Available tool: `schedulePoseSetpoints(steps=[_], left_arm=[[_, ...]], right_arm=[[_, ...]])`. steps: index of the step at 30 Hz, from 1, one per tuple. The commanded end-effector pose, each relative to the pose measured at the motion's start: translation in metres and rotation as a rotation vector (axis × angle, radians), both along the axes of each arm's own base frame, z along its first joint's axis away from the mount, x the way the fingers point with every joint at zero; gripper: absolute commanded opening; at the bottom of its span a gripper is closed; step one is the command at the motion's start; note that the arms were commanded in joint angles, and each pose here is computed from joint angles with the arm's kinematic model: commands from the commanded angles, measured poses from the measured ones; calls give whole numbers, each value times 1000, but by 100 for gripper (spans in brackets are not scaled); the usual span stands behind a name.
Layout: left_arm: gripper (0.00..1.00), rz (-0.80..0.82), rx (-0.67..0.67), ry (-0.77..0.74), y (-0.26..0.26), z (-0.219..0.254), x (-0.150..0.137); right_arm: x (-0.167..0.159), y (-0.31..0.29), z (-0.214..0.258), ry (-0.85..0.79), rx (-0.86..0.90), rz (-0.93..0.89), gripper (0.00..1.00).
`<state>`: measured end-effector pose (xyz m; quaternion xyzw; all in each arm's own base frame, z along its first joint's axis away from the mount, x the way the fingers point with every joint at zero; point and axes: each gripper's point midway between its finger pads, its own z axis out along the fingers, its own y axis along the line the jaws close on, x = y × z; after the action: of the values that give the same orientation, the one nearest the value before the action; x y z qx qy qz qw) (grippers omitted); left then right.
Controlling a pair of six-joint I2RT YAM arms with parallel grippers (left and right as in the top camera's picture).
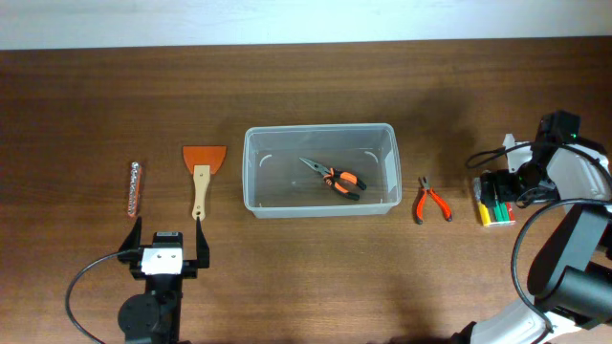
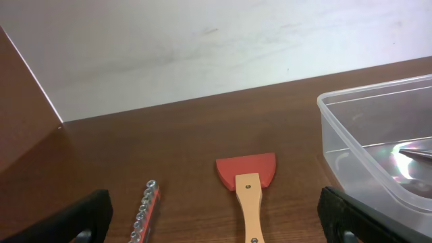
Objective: Pack container
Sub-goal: 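Lower the right gripper and grasp the screwdriver case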
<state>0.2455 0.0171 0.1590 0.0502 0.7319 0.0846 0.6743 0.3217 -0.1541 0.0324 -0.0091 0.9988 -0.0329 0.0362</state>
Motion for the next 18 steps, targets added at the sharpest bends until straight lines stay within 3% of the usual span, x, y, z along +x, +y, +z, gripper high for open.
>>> schedulePoseSetpoints(steps=[1, 18], left_arm=[[99, 13, -8, 0, 2, -2, 0], [99, 13, -8, 0, 2, -2, 0]], right_arm=[[-3, 0, -7, 27, 0, 14, 99], [-4, 0, -14, 40, 7, 15, 99]])
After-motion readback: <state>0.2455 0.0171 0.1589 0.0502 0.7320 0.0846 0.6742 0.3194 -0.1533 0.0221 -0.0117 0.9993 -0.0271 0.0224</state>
